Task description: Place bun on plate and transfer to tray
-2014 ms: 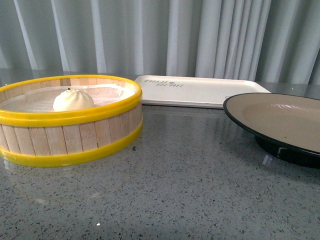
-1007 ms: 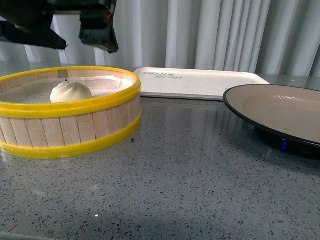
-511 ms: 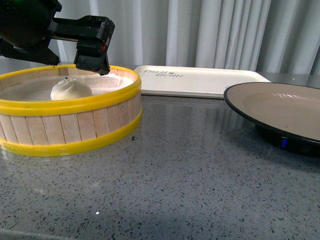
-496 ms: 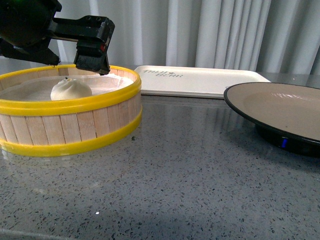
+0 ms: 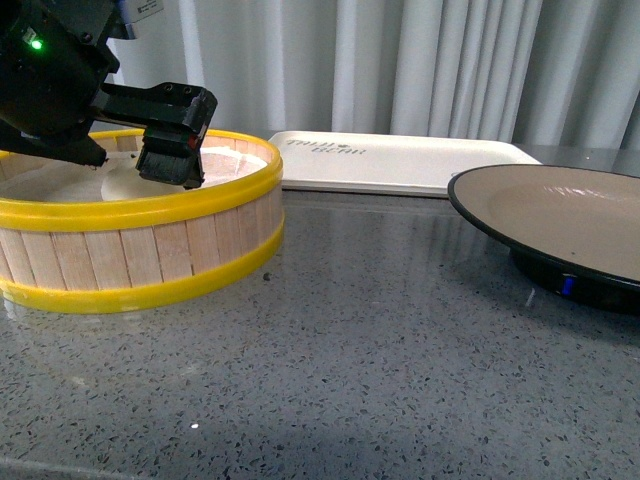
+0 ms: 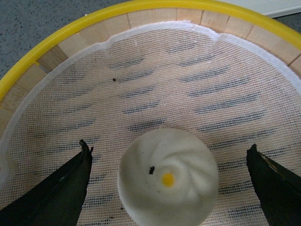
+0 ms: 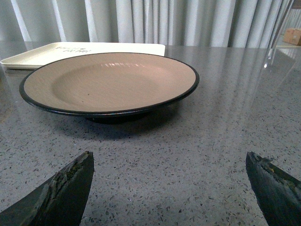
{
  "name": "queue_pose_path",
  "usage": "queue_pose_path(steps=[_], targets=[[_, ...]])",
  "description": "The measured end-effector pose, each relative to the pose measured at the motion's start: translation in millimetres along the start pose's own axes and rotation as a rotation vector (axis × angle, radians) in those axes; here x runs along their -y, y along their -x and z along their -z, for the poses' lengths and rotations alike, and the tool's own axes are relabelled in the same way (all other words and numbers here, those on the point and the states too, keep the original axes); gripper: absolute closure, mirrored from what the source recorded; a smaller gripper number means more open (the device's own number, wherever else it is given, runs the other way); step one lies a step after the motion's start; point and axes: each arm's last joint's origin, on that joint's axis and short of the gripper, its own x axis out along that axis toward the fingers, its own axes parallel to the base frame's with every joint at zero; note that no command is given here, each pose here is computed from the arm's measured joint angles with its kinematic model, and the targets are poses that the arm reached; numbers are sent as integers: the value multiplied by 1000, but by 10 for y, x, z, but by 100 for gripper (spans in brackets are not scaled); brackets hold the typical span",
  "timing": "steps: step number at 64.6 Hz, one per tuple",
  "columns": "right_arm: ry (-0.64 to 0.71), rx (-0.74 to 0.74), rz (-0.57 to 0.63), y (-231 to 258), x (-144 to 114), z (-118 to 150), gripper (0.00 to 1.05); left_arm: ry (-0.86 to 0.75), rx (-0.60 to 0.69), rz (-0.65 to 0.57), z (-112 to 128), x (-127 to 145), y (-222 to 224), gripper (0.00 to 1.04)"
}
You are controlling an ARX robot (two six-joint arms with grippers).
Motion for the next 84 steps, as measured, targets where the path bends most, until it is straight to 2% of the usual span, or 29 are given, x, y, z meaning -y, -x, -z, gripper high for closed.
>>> queue_pose_path(steps=[5, 14, 18, 22, 28, 37, 43, 54, 61, 67, 74, 84], targets=[[0, 0, 0, 0, 0, 0, 8, 2, -6, -3, 8, -15, -6, 7], [0, 0, 0, 0, 0, 0, 8, 4, -7, -4, 11, -16, -9, 29], [0, 0, 0, 0, 0, 0, 8, 3, -7, -2, 10, -7, -9, 45], [0, 0, 0, 0, 0, 0, 8, 4, -7, -3, 9, 1, -8, 53], [0, 0, 0, 0, 0, 0, 8, 6, -9, 1, 9, 17, -7, 72], [0, 0, 0, 0, 0, 0, 8, 9, -9, 3, -8, 19, 3, 91], [0, 0, 0, 0, 0, 0, 8, 12, 1, 5, -51, 15, 24, 100], [0, 0, 0, 0, 0, 0, 8, 14, 31, 13, -186, 23, 110, 100], [0, 0, 0, 0, 0, 0, 8, 20, 108, 54, -435, 131, 287, 100], [0, 0, 0, 0, 0, 0, 8, -6, 203, 151, -708, 403, 501, 100], [0, 0, 0, 0, 0, 0, 8, -38, 259, 239, -887, 711, 625, 100], [0, 0, 0, 0, 0, 0, 8, -97, 274, 331, -981, 1178, 601, 100]])
